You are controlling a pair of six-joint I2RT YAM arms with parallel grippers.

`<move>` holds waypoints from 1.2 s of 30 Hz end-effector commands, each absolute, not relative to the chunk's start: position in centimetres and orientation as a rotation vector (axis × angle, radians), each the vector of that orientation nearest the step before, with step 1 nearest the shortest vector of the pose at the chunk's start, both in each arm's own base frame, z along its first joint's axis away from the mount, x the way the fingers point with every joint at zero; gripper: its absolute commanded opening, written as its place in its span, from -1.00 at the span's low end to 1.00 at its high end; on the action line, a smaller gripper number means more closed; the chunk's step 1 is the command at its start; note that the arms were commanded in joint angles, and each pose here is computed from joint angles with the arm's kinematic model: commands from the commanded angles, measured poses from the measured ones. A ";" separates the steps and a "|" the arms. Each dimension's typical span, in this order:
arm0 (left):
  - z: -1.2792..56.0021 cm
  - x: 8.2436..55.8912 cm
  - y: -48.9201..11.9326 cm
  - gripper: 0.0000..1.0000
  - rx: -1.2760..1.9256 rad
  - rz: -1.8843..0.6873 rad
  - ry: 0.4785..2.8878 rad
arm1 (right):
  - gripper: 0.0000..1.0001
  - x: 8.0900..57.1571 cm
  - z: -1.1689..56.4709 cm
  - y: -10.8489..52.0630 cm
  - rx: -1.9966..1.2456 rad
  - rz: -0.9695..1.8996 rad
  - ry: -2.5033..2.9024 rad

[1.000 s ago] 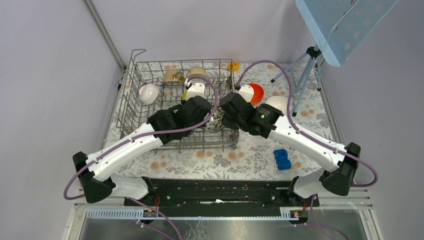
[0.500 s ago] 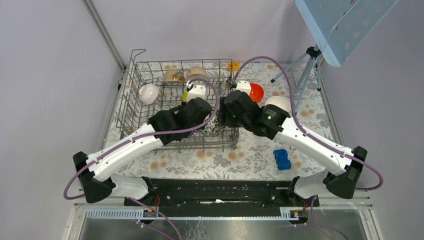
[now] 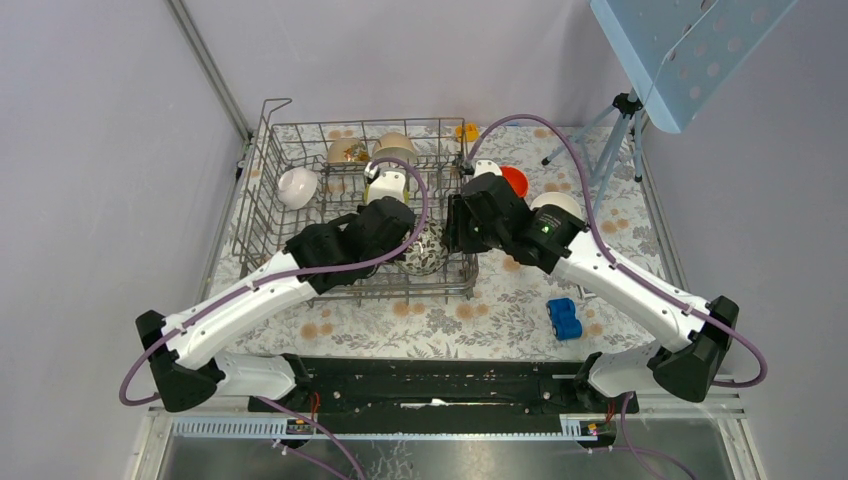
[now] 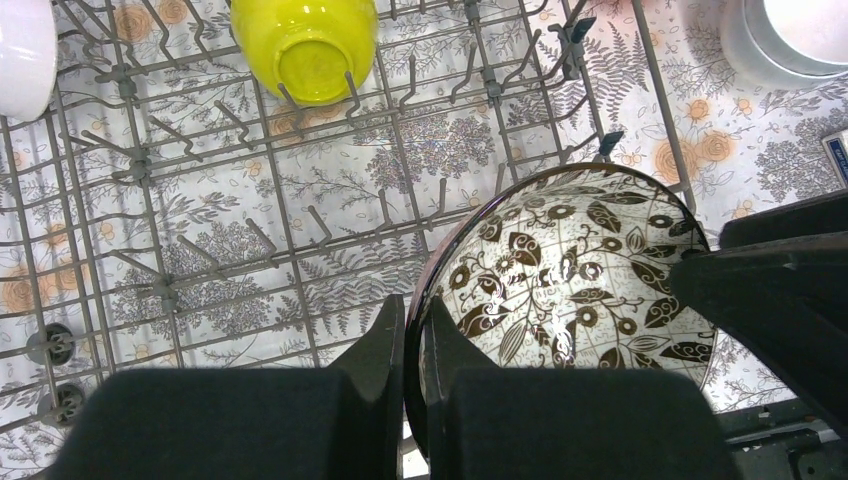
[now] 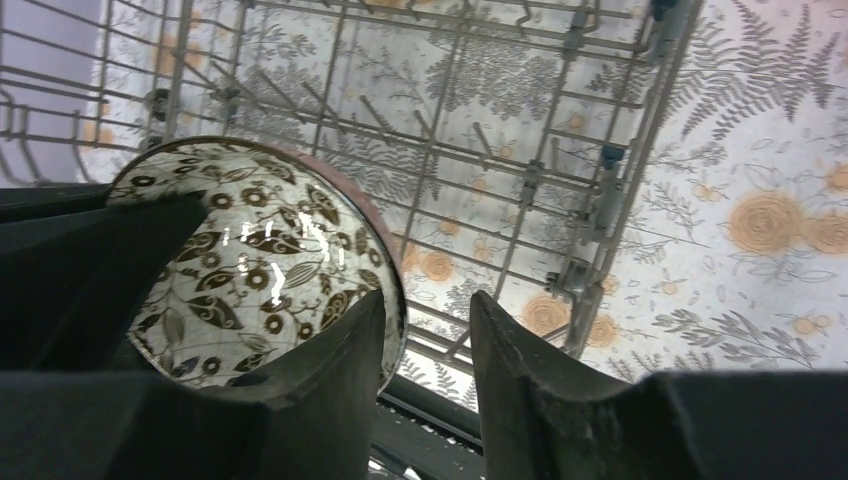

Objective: Unload the bowls from the dish rack
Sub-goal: Place the bowl at the center of the board.

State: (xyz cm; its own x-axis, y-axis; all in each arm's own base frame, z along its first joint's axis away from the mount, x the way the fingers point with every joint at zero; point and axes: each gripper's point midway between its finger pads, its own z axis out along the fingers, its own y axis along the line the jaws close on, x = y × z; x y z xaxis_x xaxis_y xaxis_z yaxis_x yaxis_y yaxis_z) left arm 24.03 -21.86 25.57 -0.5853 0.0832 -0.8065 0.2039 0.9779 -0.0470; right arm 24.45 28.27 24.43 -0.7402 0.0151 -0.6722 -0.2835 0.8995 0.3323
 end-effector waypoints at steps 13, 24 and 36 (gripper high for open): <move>28.6 24.1 -22.6 -1.00 0.126 -0.313 2.110 | -0.44 23.9 25.2 30.9 -0.224 0.761 2.350; 28.2 23.7 -22.9 -1.00 0.124 -0.349 2.119 | -0.66 24.0 23.4 30.7 -0.211 0.721 2.400; 28.1 23.8 -22.6 -1.00 0.116 -0.328 2.114 | -0.78 24.0 22.9 30.5 -0.200 0.713 2.408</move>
